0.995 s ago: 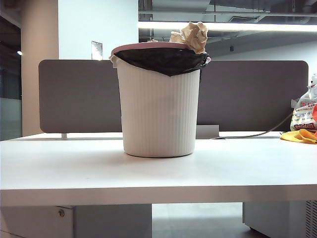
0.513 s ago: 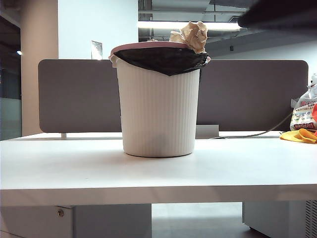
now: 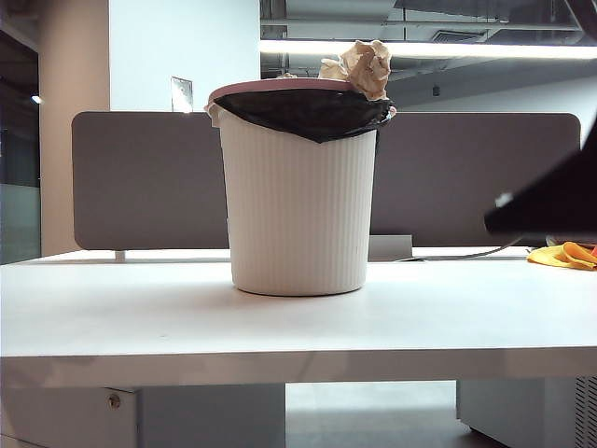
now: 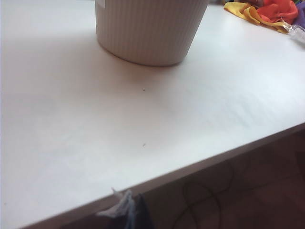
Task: Pick up all the trash on the table and put it in the trash can.
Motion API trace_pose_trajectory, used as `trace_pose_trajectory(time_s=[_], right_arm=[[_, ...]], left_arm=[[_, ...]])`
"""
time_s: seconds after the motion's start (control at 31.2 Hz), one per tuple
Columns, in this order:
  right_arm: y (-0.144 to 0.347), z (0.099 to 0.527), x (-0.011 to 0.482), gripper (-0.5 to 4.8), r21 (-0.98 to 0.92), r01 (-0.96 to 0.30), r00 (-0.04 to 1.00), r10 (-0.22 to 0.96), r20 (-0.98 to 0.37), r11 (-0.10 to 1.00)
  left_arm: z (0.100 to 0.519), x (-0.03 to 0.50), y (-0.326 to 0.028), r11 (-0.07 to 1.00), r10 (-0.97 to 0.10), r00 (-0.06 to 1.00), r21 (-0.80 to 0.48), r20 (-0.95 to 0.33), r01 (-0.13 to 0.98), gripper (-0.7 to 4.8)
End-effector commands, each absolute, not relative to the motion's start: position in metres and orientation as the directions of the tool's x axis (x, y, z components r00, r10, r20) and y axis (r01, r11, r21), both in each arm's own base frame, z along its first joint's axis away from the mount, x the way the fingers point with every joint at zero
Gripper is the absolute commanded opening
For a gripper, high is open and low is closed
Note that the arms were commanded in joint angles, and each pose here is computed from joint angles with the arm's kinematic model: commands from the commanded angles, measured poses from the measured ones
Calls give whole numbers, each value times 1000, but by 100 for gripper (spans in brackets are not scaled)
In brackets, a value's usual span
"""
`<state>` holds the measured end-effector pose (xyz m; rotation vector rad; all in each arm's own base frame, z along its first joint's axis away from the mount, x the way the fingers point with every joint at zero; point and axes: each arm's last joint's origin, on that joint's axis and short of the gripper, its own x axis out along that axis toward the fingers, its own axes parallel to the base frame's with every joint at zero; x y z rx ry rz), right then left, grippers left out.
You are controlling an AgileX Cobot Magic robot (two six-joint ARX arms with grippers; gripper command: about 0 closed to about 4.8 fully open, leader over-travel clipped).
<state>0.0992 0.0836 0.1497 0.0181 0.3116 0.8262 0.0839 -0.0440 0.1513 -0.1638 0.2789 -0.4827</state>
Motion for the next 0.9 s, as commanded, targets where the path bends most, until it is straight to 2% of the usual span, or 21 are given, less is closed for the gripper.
trace_pose_trajectory(time_s=[0.03,0.19,0.29,0.32,0.38,0.42,0.77,0.9], right_arm=[[83,146,98,-8,172,-713,643,732,-224,679],[82,140,97,-7,174,-707,638,724,-262,686],[82,140,97,-2,177,-705,636,722,-271,687],[82,139,97,8,177,-704,636,721,-275,688],[81,137,96,73,179,-701,630,717,-298,691],[81,136,96,76,180,-700,628,716,-304,691],[81,136,96,77,181,-698,627,714,-313,693],[75,141,92,77,176,-694,648,713,-270,698]], left_arm=[[151,86,-45,871,-479,860,-218,-172,441,-5],[148,87,-44,888,-458,870,-126,-183,442,-5],[148,87,-44,889,-455,871,-149,-184,433,-5],[148,87,-44,889,-455,871,-157,-187,431,-4],[147,86,-44,889,-455,870,-156,-192,430,-4],[147,86,-44,889,-455,870,-156,-192,430,-4],[147,86,-44,890,-453,871,-156,-190,429,-4],[149,87,-40,889,-451,876,-166,-168,426,-4]])
